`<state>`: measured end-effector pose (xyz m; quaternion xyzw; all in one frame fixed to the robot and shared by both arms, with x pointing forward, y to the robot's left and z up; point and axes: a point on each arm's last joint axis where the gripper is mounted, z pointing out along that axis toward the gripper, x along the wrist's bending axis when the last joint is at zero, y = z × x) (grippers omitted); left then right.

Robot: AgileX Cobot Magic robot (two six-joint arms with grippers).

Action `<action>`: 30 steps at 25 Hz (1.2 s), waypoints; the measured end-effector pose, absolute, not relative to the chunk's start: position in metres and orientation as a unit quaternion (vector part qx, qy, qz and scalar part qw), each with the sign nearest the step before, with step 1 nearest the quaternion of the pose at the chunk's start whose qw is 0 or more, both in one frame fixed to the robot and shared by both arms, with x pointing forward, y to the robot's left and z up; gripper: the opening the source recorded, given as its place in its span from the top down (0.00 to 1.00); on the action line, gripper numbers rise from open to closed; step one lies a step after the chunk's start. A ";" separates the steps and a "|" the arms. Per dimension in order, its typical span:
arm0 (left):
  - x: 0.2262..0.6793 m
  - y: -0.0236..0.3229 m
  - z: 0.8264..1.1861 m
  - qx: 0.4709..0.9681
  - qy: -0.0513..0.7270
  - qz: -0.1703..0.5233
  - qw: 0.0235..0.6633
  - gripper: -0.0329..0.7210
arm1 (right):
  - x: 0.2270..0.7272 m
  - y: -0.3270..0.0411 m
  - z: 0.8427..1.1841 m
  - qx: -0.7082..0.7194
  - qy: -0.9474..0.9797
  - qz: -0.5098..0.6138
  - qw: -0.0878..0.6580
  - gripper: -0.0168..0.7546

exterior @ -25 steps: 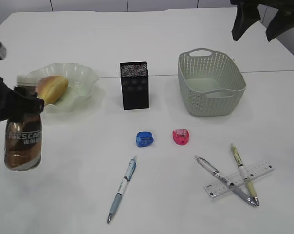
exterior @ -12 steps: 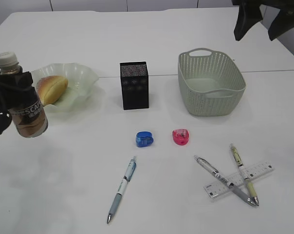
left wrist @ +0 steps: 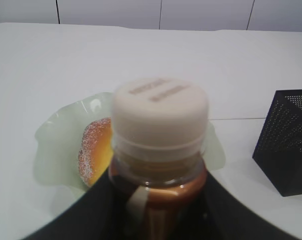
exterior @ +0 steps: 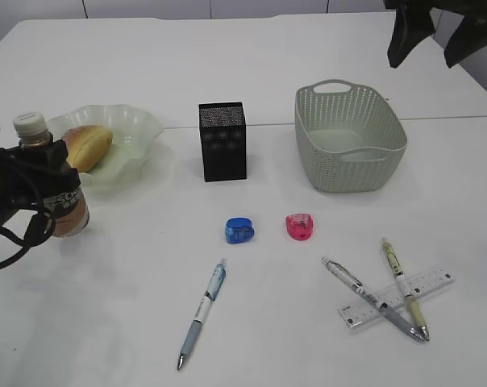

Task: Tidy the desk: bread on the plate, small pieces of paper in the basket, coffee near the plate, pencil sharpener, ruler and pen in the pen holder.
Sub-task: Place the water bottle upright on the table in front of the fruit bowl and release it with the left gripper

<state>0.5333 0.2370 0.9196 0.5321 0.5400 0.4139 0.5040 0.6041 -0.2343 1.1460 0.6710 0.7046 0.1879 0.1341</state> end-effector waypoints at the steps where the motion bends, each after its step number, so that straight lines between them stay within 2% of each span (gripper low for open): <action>1: 0.535 0.238 0.918 0.531 0.541 0.415 0.503 0.62 | 0.604 -0.234 1.146 0.671 0.705 0.188 0.134 0.30; 11: 0.555 0.242 0.925 0.506 0.538 0.432 0.517 0.61 | 0.604 -0.234 1.146 0.671 0.705 0.188 0.134 0.30; 21: 0.559 0.240 0.892 0.533 0.556 0.413 0.486 0.61 | 0.604 -0.234 1.146 0.671 0.705 0.188 0.134 0.30; 30: 0.563 0.239 0.882 0.527 0.545 0.425 0.495 0.61 | 0.604 -0.234 1.146 0.671 0.705 0.188 0.134 0.30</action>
